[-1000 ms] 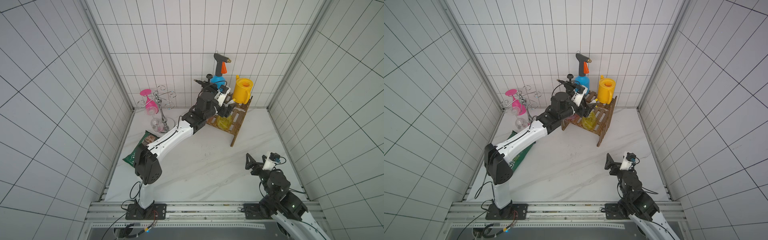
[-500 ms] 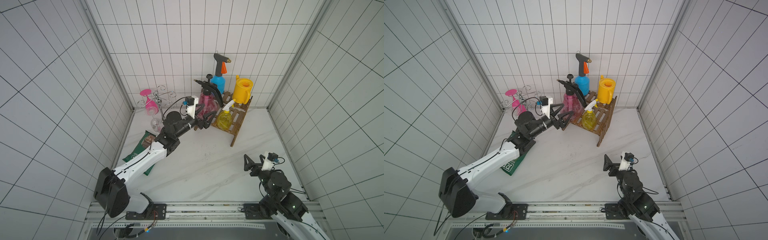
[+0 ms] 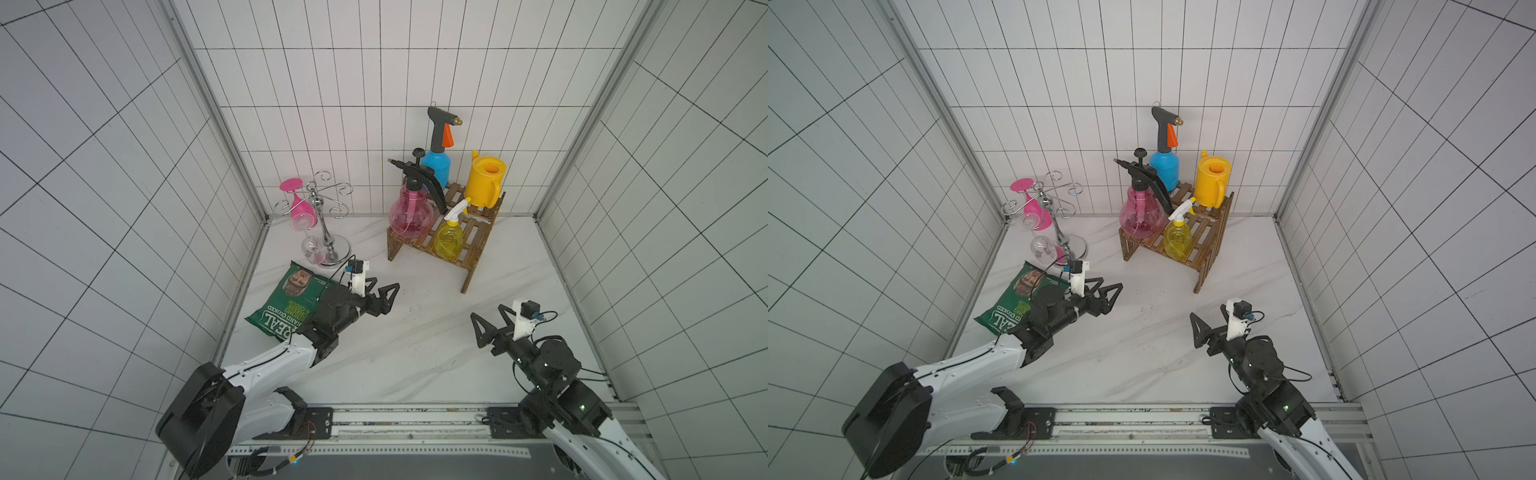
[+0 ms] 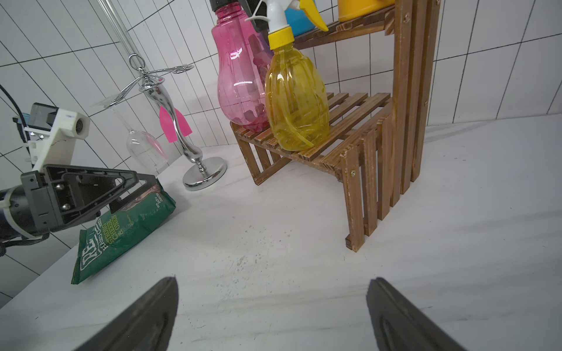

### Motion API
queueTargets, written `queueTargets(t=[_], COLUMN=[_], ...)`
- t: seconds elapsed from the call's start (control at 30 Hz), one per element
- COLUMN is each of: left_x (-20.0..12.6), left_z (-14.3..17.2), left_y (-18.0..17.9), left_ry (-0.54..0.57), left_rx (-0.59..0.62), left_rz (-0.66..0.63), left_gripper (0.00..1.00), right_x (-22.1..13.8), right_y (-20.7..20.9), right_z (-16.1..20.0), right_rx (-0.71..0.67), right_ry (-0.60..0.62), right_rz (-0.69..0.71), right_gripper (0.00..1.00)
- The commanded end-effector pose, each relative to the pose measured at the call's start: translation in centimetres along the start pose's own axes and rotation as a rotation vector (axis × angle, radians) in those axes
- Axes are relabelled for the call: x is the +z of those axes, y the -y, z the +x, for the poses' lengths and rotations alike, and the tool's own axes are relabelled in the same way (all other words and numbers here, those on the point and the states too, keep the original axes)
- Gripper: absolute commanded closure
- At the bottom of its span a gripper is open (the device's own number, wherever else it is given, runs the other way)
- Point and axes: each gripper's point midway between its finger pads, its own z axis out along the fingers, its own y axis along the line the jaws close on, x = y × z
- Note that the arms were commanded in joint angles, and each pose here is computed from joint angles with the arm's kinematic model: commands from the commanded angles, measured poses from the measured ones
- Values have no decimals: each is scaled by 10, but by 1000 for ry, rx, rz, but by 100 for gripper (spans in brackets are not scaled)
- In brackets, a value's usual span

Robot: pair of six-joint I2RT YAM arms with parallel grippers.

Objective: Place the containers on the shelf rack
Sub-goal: Reset both arms

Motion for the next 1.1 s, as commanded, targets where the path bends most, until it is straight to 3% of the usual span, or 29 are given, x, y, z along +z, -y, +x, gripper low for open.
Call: queueTargets(t=[0.0,0.2,0.5,0.6,0.73,0.8,0.87,0.93,1.03,1.07], left_x=[-22,-71,-112,-101,-61,-56,-62,-63,-57,-56], left_z=[-16,-55,-65,-56,-42,-39,-30,-32,-25,-34], left_y=[-46,-95,-183,-209,-231,-253,-274,-275,-285,-285], left_ry=[59,199,351,291,200,196,208,266,134,179], left_rx=[112,290,207,226,321,258,157,173,111,122], left_rz=[-282,-626,-773,-822,-853,-887,-836,-800,-838,-834], left_gripper=[12,8,2,2,2,2,2,2,2,2], right_x=[3,6,2,2,1,-1,-3,-4,-5,-5], right_y=[-8,-5,4,5,5,6,7,8,9,10], right_z=[-4,0,0,0,0,-1,-3,-3,-5,-5], right_rx=[11,38,43,46,54,55,58,64,65,64], right_ry=[15,16,40,40,41,46,56,64,68,65], right_rz=[-46,-31,11,13,14,17,24,27,31,36], right_gripper=[1,1,1,1,1,1,1,1,1,1])
